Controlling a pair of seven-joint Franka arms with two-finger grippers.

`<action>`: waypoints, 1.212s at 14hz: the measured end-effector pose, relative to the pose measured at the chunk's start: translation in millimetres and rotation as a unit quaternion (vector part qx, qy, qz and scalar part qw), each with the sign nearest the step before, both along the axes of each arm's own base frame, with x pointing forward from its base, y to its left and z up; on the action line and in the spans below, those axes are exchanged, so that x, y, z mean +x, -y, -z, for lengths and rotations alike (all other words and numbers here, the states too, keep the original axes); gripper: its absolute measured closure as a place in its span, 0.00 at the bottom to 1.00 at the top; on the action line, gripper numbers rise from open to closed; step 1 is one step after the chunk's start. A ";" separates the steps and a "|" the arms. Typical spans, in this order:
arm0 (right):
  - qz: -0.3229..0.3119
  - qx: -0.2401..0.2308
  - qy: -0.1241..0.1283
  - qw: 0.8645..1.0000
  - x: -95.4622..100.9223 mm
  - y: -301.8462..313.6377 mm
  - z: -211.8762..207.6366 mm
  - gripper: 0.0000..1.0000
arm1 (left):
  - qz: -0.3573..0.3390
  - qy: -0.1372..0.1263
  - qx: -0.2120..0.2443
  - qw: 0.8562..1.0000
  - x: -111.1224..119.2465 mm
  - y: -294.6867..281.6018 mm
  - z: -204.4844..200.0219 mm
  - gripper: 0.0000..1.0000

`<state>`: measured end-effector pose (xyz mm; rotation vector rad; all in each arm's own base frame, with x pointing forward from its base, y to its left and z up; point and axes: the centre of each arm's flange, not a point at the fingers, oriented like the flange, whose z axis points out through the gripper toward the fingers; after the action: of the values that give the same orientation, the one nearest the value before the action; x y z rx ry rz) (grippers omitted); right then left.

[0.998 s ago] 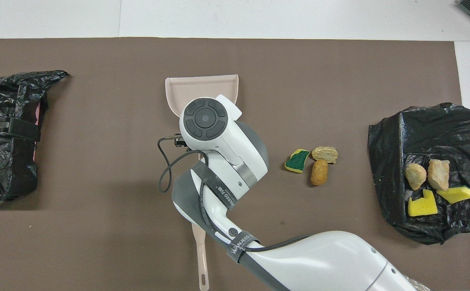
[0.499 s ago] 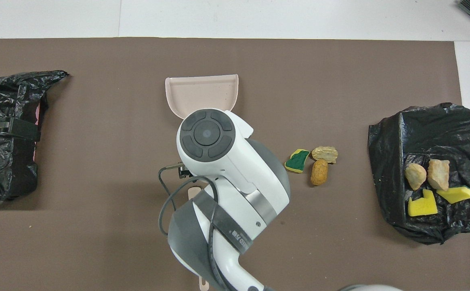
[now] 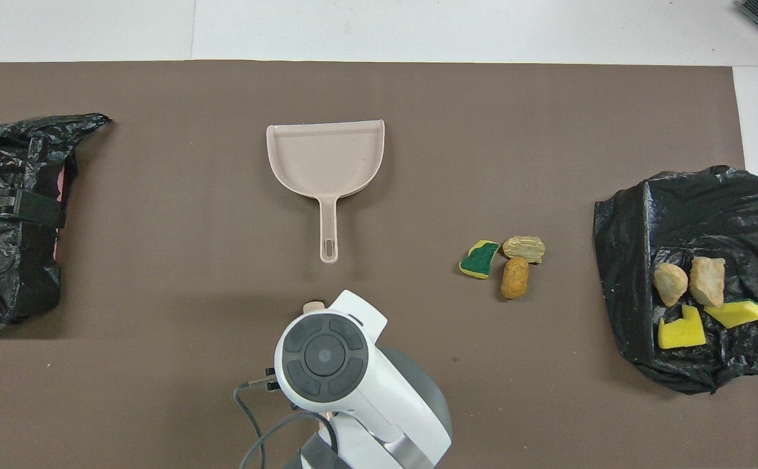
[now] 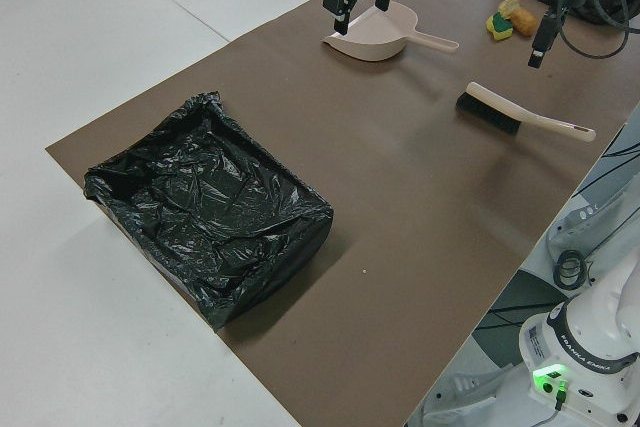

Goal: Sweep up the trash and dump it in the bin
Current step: 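Reach the left gripper toward the dustpan while the right gripper grasps the brush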

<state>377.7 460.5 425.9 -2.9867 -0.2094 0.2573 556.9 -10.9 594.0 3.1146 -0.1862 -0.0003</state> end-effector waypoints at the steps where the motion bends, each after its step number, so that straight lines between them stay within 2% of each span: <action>1: -0.004 -0.001 -0.002 1.000 -16.7 -3.2 17.0 0.00 | 0.005 0.003 0.000 1.000 -1.4 4.3 -2.9 0.00; 4: -0.015 -0.010 0.001 1.000 -60.9 -10.0 67.5 0.00 | 0.029 0.010 -0.001 1.000 -5.3 32.5 -9.0 0.00; 7: -0.027 -0.026 -0.008 0.999 -81.7 -5.0 85.5 0.00 | 0.061 0.015 -0.001 0.998 -2.3 79.2 0.3 0.00; 9: -0.038 -0.029 -0.009 0.999 -94.9 -6.8 88.7 0.00 | 0.058 0.015 -0.002 0.998 4.5 110.0 16.6 0.00; 13: -0.035 -0.015 0.005 0.999 -93.6 -9.5 87.3 0.00 | 0.036 0.020 -0.004 0.999 21.2 173.8 64.6 0.00; 14: -0.035 -0.014 0.005 0.999 -93.4 -9.6 87.1 0.09 | 0.027 0.015 -0.003 1.000 24.3 188.4 80.5 0.00; 15: -0.035 -0.014 0.006 0.999 -93.3 -9.7 87.1 0.09 | 0.021 0.007 0.000 1.000 25.9 204.5 98.2 0.00; 16: -0.034 -0.014 0.006 0.999 -93.2 -9.7 87.0 0.15 | 0.017 0.004 0.001 1.000 28.0 226.1 118.7 0.00; 17: -0.035 -0.013 0.007 0.999 -93.1 -9.7 87.0 0.26 | 0.014 0.007 0.002 1.000 30.2 248.2 137.4 0.00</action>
<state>284.6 470.2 338.9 -3.0116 -0.3145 0.2499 587.1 -259.2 456.6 3.1157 -0.2295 0.0196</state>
